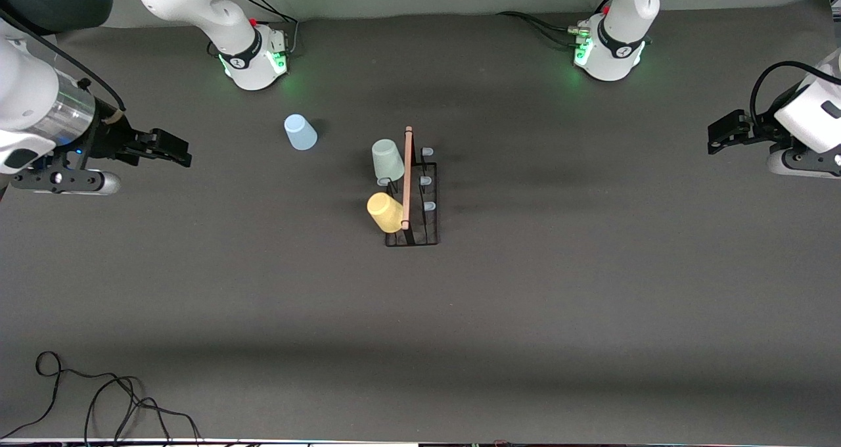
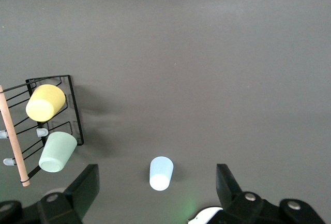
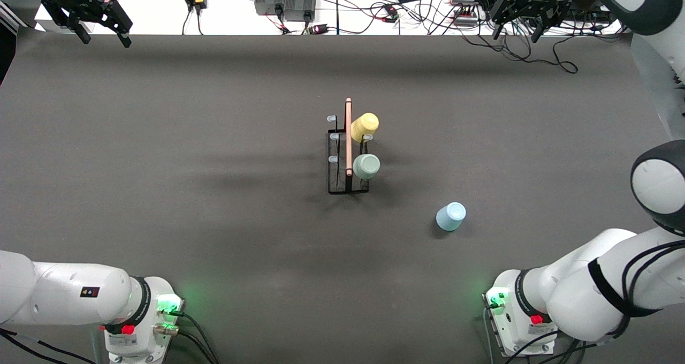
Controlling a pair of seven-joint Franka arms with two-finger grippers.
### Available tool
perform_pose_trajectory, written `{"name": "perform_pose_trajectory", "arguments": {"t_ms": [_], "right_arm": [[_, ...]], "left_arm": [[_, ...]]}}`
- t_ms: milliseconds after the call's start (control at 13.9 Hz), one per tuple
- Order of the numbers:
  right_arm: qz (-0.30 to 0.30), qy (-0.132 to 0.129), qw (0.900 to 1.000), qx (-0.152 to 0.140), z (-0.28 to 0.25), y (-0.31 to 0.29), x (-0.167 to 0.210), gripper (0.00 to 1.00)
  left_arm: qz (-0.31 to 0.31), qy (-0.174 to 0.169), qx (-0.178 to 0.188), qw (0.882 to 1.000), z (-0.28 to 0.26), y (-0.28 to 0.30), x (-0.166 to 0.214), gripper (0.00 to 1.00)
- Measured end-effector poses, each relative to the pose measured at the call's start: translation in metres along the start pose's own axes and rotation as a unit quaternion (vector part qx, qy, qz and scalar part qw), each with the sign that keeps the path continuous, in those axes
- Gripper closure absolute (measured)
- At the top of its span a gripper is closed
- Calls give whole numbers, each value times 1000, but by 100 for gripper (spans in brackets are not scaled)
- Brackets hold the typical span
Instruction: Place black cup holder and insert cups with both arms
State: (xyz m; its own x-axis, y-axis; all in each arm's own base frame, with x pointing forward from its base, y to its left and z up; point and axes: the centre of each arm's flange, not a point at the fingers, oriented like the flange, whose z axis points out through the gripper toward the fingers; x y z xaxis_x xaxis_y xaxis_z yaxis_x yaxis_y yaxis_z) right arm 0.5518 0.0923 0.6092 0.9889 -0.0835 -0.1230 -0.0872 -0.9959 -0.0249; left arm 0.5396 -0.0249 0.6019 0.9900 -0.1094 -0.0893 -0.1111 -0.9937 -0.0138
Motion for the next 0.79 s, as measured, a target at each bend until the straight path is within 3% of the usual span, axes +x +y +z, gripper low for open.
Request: {"name": "perform_pose_trajectory", "arguments": {"t_ms": [432,793], "right_arm": [[2,7,1000,11,-2,11,3,0],[-7,20,1000,2,0,10,3,0]], "left_arm": [[0,0,0,1000,0,0,0,0],[0,0,0,1000,0,0,0,0]]}}
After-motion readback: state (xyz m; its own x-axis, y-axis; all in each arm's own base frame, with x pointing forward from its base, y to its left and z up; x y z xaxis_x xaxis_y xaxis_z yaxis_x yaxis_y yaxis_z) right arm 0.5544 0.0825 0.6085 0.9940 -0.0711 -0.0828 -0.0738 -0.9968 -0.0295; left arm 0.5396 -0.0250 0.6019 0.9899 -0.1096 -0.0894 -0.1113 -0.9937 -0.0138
